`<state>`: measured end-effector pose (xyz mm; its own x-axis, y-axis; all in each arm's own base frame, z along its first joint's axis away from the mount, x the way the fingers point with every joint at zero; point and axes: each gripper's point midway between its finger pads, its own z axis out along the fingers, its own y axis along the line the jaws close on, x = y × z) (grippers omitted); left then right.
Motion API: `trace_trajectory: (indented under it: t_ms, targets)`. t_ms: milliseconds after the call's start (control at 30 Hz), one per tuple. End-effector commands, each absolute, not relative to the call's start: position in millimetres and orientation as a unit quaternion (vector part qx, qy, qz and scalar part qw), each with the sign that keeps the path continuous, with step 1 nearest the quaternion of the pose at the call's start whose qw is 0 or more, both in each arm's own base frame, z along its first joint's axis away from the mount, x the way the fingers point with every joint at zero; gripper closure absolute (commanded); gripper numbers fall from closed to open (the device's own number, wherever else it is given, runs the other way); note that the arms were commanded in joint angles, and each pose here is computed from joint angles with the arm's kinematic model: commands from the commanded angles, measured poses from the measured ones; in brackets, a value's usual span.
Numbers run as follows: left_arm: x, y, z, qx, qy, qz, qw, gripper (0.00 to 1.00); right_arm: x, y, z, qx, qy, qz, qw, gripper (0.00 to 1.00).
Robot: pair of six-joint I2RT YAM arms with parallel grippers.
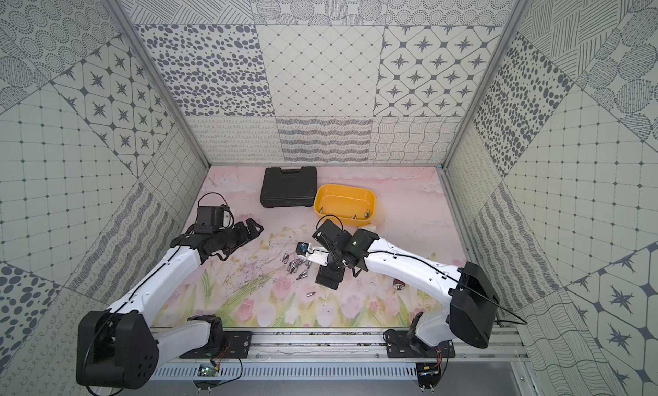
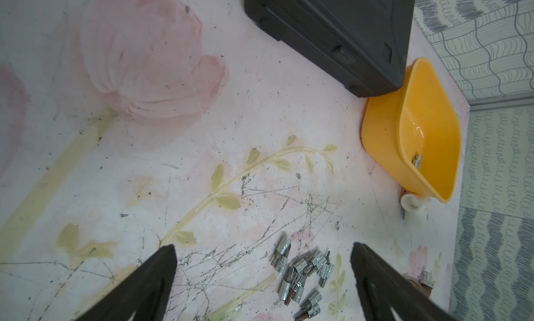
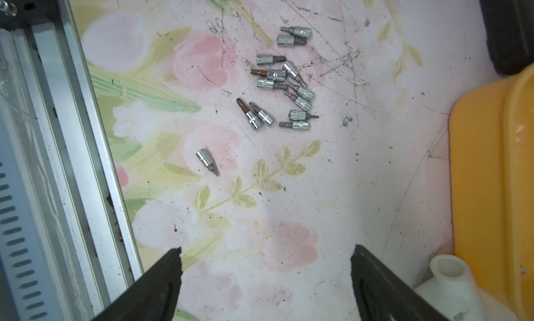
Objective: Put the bit on the desktop into the storage box
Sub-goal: Pick up the screwdriver bit from the center of the board.
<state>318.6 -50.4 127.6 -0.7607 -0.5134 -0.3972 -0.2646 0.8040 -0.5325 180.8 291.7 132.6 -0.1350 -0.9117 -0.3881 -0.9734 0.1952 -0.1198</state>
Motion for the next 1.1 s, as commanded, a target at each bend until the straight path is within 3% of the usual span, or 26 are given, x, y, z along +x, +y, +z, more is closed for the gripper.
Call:
trace_trajectory:
  t_ms: [0,500,1067]
  targets:
    - [327.1,-56.5,142.5,-0.23,0.883,-0.299,0.281,0.01,177.3,296.6,128.2,-0.663,0.726,0.044,0.176,0.1]
    - [323.4,-52.2,133.7,-0.239,0.883,-0.3,0.272,0.01,156.5,326.8,71.5,-0.725,0.685,0.004,0.071,0.31]
    - [324.5,-52.3,130.9,-0.241,0.883,-0.302,0.267,0.01,146.8,344.3,33.8,-0.731,0.682,0.016,0.02,0.49]
